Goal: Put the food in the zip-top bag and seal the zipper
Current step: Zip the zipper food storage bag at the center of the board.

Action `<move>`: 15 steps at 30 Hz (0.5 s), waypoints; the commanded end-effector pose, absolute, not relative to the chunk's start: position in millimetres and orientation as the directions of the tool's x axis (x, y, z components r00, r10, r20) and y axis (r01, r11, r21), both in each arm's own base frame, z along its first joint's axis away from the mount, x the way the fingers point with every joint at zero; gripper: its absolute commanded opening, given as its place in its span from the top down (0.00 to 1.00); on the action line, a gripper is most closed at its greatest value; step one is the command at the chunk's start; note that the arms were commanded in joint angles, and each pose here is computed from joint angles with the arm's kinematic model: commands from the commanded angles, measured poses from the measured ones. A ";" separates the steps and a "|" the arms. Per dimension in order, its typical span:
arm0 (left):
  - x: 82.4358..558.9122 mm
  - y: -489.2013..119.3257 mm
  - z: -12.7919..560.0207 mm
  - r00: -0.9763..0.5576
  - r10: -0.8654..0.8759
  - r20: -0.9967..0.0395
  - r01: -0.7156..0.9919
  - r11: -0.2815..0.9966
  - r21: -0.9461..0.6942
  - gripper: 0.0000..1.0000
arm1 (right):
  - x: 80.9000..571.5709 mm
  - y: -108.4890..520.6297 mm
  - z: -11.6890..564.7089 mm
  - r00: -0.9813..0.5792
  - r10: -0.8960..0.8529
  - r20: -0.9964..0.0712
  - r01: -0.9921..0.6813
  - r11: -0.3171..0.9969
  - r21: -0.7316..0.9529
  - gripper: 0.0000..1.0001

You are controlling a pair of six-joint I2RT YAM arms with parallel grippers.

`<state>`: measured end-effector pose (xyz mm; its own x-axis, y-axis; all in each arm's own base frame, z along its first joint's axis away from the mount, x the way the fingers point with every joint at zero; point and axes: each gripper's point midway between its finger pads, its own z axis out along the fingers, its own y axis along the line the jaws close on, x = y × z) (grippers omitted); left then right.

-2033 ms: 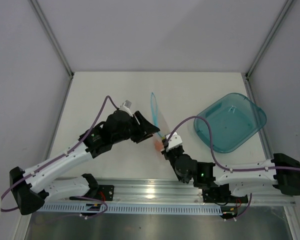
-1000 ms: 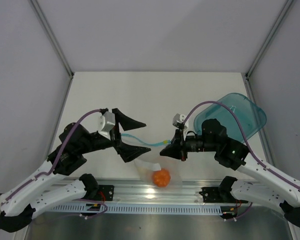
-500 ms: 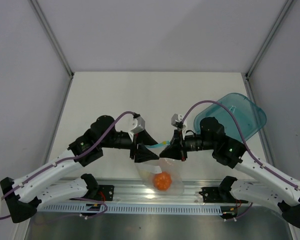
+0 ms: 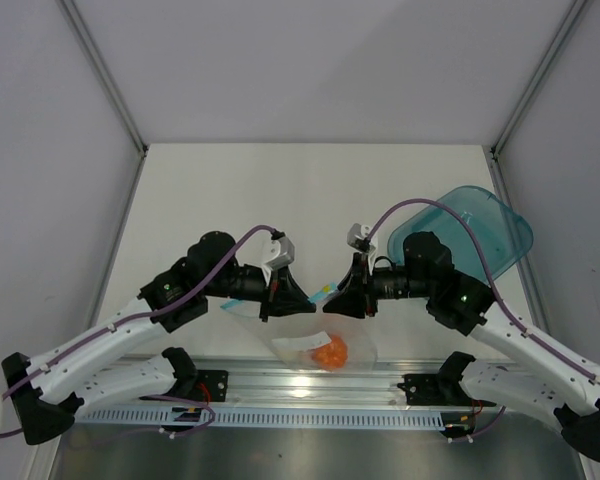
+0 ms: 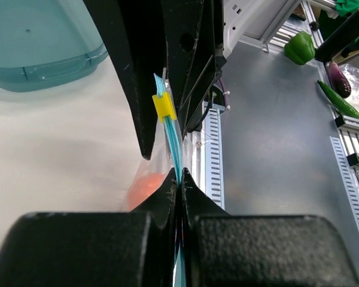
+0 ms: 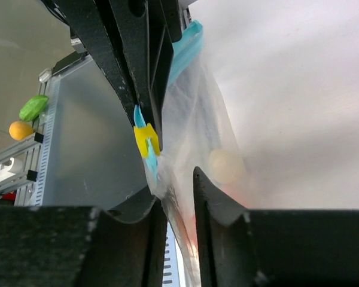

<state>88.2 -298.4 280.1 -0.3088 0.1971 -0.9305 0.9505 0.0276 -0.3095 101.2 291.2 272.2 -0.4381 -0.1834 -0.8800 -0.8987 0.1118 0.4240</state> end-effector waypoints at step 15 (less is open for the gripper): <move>72.0 -289.4 291.6 -0.300 0.194 -0.934 0.951 -0.021 -0.310 0.99 | 84.4 291.6 298.8 -0.387 -0.155 -0.909 -0.918 -0.031 0.396 0.70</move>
<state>78.3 -288.4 283.3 -0.3124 0.2012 -0.9284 0.9488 0.0184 -0.3153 87.5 287.9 271.4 -0.4401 -0.2023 -0.8749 -0.8964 0.0410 0.4414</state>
